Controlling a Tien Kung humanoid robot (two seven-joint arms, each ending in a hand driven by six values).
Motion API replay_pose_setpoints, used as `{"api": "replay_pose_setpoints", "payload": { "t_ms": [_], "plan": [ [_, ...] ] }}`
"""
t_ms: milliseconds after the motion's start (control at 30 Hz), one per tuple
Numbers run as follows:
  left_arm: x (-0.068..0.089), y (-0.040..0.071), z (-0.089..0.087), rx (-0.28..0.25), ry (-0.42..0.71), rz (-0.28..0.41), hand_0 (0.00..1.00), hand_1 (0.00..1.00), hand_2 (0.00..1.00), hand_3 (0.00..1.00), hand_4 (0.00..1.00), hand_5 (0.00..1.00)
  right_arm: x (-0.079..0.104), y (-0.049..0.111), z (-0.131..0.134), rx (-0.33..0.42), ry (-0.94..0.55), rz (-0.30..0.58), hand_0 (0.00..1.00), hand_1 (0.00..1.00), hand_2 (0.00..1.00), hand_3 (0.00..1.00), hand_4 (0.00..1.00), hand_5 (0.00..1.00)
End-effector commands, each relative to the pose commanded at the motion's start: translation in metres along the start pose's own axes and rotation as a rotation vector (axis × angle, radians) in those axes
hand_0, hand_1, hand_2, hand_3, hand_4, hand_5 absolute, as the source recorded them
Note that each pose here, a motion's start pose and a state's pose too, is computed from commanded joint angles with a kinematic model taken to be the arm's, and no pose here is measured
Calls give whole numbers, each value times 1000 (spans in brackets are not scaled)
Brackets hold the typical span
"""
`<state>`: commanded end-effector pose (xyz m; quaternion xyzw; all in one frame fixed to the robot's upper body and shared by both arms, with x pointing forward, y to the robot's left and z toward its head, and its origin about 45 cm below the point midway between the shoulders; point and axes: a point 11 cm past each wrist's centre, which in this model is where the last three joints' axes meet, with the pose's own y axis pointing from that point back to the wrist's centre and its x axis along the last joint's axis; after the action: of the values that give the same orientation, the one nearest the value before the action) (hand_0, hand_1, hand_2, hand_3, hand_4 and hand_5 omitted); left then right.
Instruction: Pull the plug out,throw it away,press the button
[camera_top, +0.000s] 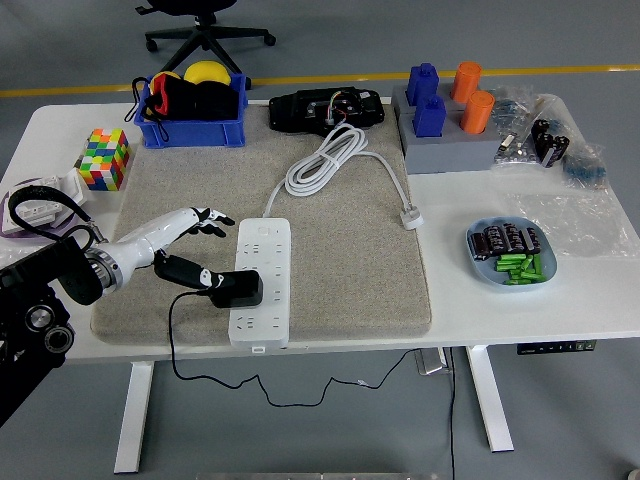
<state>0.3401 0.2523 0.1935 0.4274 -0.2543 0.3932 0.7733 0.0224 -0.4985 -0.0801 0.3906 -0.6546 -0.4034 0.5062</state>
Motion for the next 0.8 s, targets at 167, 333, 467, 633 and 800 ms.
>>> {"api": "replay_pose_setpoints", "payload": {
  "t_ms": [167,333,467,633,800],
  "plan": [
    [-6,0,3,-7,-6,-14,843,885,856,904,998,332,-2,0,1,-2,1,-3,729,680,662,634,743,599],
    [-14,-3,3,-6,-15,-31,848,881,853,901,998,346,-3,0,0,-1,3,-5,728,680,662,634,743,600],
    [-18,-7,-1,20,-68,-31,835,855,797,852,998,31,-2,0,0,1,1,-5,728,679,662,634,743,599],
    [-21,-9,-2,18,-90,-19,812,797,712,789,982,2,-2,0,1,-1,0,-4,727,680,662,634,743,599],
    [-24,-11,1,-5,-86,-2,725,692,586,669,928,2,-3,0,0,0,0,-4,728,680,662,634,743,598]
  ]
}}
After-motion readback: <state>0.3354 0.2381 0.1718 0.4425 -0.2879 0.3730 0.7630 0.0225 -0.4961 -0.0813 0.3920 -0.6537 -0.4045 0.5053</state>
